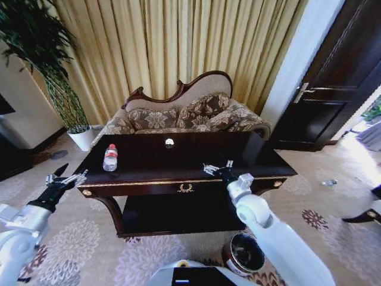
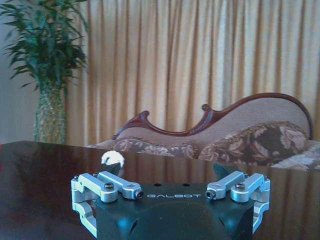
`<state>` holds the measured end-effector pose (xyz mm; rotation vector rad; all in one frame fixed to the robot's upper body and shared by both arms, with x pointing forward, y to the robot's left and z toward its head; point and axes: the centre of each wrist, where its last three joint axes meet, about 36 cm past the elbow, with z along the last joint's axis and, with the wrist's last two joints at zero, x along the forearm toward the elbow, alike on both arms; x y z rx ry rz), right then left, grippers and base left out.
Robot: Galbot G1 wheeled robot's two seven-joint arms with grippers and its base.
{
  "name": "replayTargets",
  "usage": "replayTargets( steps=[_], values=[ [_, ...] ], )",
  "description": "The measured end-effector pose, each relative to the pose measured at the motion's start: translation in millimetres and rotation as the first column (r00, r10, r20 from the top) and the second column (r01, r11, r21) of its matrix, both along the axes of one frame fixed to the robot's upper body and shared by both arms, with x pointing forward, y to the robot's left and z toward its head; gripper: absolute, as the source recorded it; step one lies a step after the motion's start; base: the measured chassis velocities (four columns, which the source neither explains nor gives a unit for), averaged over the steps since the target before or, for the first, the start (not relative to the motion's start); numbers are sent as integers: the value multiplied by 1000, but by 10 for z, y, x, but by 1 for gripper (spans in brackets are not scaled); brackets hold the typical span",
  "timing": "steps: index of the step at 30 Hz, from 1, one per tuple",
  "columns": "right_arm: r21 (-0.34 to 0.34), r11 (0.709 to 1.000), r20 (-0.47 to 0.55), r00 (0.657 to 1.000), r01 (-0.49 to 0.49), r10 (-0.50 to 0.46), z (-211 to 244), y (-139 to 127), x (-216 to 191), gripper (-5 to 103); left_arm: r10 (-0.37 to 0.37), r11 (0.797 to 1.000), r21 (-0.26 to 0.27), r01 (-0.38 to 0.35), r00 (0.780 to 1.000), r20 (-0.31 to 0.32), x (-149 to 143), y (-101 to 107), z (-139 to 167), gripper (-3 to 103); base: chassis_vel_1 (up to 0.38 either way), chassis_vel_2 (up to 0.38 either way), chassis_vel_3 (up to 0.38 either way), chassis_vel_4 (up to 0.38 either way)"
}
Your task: Move to the front of the table and place the trash on the table into the trash bin.
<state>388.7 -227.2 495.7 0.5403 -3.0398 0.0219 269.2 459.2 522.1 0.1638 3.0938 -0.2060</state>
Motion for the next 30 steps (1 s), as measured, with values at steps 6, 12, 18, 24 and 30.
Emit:
replayTargets(
  steps=[6, 12, 18, 24, 30],
  values=[
    [-24, 997, -24, 998, -67, 66, 22, -20, 89, 100, 11, 1000, -3, -11, 1000, -5, -39, -25, -29, 100, 0, 0, 0, 0],
    [5, 995, -46, 994, -95, 95, -4, 83, 312, 100, 9, 1000, -4, -9, 1000, -10, -56, -57, 2, 100, 0, 0, 0, 0],
    [24, 994, -37, 993, -111, 112, 68, 275, 643, 100, 26, 1000, -6, -26, 1000, -12, -98, -42, 2, 100, 0, 0, 0, 0],
    [15, 989, -49, 988, -146, 146, 152, 505, 972, 100, 45, 999, -12, -45, 999, -12, -142, -22, -12, 100, 0, 0, 0, 0],
    [-5, 982, -102, 977, -186, 185, 256, 752, 1288, 100, 53, 998, -13, -53, 999, -7, -154, -13, 0, 100, 0, 0, 0, 0]
  ],
)
